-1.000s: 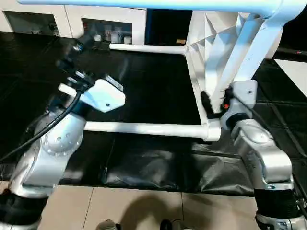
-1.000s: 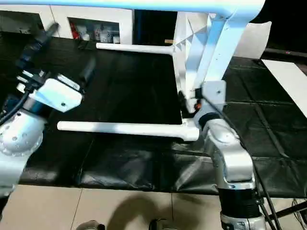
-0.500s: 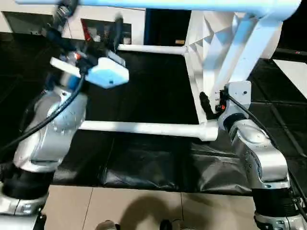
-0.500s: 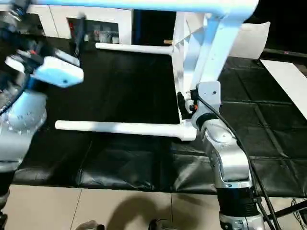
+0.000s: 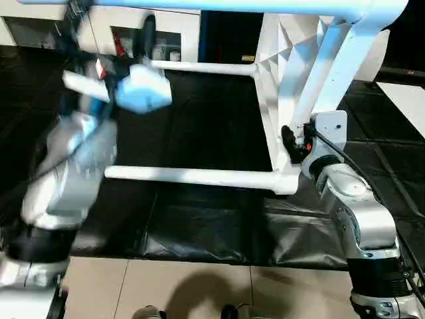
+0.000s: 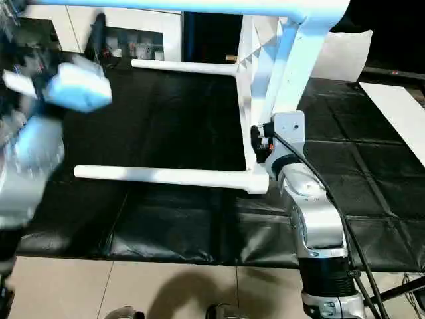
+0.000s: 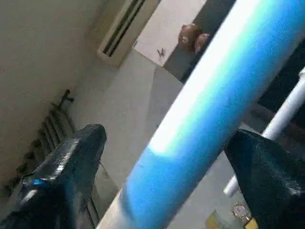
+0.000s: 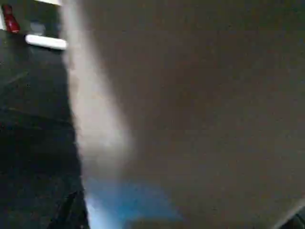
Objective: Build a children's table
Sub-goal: Flip table
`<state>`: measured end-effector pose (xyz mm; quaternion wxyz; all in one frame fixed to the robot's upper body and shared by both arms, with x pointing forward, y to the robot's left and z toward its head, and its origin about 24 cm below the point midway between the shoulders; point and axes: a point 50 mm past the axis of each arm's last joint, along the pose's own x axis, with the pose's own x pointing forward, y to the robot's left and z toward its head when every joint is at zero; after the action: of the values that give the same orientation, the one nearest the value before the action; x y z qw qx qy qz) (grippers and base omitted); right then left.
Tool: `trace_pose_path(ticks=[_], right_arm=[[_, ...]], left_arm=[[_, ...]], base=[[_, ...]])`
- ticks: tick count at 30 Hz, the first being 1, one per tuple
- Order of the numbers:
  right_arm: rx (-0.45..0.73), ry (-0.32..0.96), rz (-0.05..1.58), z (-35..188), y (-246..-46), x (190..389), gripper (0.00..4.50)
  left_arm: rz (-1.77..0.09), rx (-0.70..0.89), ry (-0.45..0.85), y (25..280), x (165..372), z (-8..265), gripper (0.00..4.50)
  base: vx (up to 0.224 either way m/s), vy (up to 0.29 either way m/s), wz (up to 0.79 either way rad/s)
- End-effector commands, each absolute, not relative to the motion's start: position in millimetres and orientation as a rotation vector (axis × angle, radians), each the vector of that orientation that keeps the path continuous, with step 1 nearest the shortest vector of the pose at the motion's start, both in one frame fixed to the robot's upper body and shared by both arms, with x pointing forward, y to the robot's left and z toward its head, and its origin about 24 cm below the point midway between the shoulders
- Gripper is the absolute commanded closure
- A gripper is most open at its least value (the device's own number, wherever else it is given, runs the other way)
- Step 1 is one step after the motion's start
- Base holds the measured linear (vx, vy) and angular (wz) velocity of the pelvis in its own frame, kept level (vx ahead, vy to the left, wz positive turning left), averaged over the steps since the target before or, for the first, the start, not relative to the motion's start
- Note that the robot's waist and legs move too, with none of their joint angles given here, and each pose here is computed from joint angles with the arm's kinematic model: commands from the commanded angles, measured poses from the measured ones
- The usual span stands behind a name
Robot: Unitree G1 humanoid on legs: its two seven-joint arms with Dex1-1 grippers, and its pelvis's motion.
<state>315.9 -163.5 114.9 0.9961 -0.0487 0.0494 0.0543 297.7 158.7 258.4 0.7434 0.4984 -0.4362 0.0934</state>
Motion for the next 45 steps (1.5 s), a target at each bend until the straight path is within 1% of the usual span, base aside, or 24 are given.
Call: trace_pose_path(ticks=[1,5,8,10,14,18,20,21,23,24,25,26,27,28,31,32,33,34,35,37,39,41,44,45], right_arm=[[-0.111,0.068,0.144,121.4,-158.1,318.7,2.35],[-0.118,0.066,0.144,121.4,-157.8,318.8,2.50],[-0.120,0.065,0.142,121.5,-157.6,318.8,2.51],[-0.124,0.064,0.140,121.8,-157.7,319.0,2.52],[-0.141,0.061,0.142,123.0,-158.5,319.9,2.52],[-0.200,0.035,0.152,131.8,-162.8,322.6,2.52],[-0.256,0.018,0.155,140.3,-169.9,325.6,2.52],[-0.303,0.001,0.169,152.8,-179.1,329.7,2.52],[-0.365,-0.022,0.209,173.2,-189.8,334.3,2.52],[-0.379,-0.028,0.222,178.5,-191.9,335.1,2.52],[-0.420,-0.041,0.253,192.9,-197.6,337.0,2.52],[-0.420,-0.041,0.253,192.9,-197.6,337.0,2.52],[-0.485,-0.059,0.299,215.1,-207.7,338.9,2.52],[-0.504,-0.063,0.313,223.2,-211.5,339.1,2.52],[-0.549,-0.074,0.364,245.0,-220.5,339.0,2.52],[-0.568,-0.085,0.399,258.6,-225.2,338.0,2.52],[-0.573,-0.091,0.415,264.1,-226.9,337.4,2.52],[-0.559,-0.104,0.435,274.3,-228.8,336.4,2.52],[-0.569,-0.137,0.446,293.3,-234.0,335.0,2.52],[-0.637,-0.165,0.429,314.2,-241.1,333.9,2.52],[-0.678,-0.172,0.439,323.3,-242.2,333.9,2.52],[-0.687,-0.173,0.462,328.6,-241.7,334.1,2.52],[-0.600,-0.198,0.537,331.5,-237.0,334.5,2.52],[-0.580,-0.206,0.540,332.2,-236.5,335.9,1.96]], left_arm=[[0.202,1.083,-0.961,156.6,301.5,259.4,0.34],[0.176,1.069,-0.962,154.1,305.5,260.9,0.79],[0.164,1.068,-0.956,153.8,306.0,259.8,0.88],[0.152,1.067,-0.949,153.3,306.1,257.8,1.12],[0.129,1.065,-0.942,152.2,307.4,255.9,1.33],[0.107,1.044,-0.914,154.2,310.4,257.2,1.63],[0.078,0.998,-0.880,155.3,312.7,257.8,1.71],[0.029,0.914,-0.838,156.7,314.8,256.3,1.76],[-0.011,0.811,-0.795,160.1,316.4,253.9,1.82],[-0.012,0.796,-0.790,161.2,316.4,253.6,1.84],[-0.024,0.765,-0.757,164.0,317.8,251.3,1.85],[-0.024,0.765,-0.757,164.0,317.8,251.3,1.85],[-0.032,0.690,-0.708,169.4,319.5,247.2,1.85],[-0.038,0.659,-0.687,171.3,320.2,245.3,1.87],[-0.071,0.597,-0.615,176.7,322.9,239.0,1.93],[-0.113,0.566,-0.560,178.7,324.8,233.8,1.93],[-0.134,0.554,-0.536,179.3,325.5,231.5,1.96],[-0.149,0.549,-0.517,180.9,325.9,229.7,2.00],[-0.180,0.526,-0.471,183.8,326.6,225.2,2.05],[-0.207,0.498,-0.416,187.1,326.8,218.5,2.10],[-0.210,0.451,-0.364,188.8,327.5,210.5,2.28],[-0.209,0.413,-0.330,189.9,327.5,205.0,2.37],[-0.219,0.337,-0.284,186.3,326.5,196.0,2.52],[-0.218,0.303,-0.255,185.0,326.2,191.4,2.54]], base=[[0.000,0.000,0.00],[0.000,0.000,0.00],[0.000,0.000,0.00],[0.000,0.000,0.00],[0.000,0.000,0.00],[0.000,0.000,0.00],[0.000,0.000,0.00],[0.000,0.000,0.00],[0.000,0.000,0.00],[0.000,0.000,0.00],[0.000,0.000,0.00],[0.000,0.000,0.00],[0.000,0.000,0.00],[0.000,0.000,0.00],[0.000,0.000,0.00],[0.000,0.000,0.00],[0.000,0.000,0.00],[0.000,0.000,0.00],[0.000,0.000,0.00],[0.000,0.000,0.00],[0.000,0.000,0.00],[0.000,0.000,0.00],[0.000,0.000,0.00],[0.000,0.000,0.00]])
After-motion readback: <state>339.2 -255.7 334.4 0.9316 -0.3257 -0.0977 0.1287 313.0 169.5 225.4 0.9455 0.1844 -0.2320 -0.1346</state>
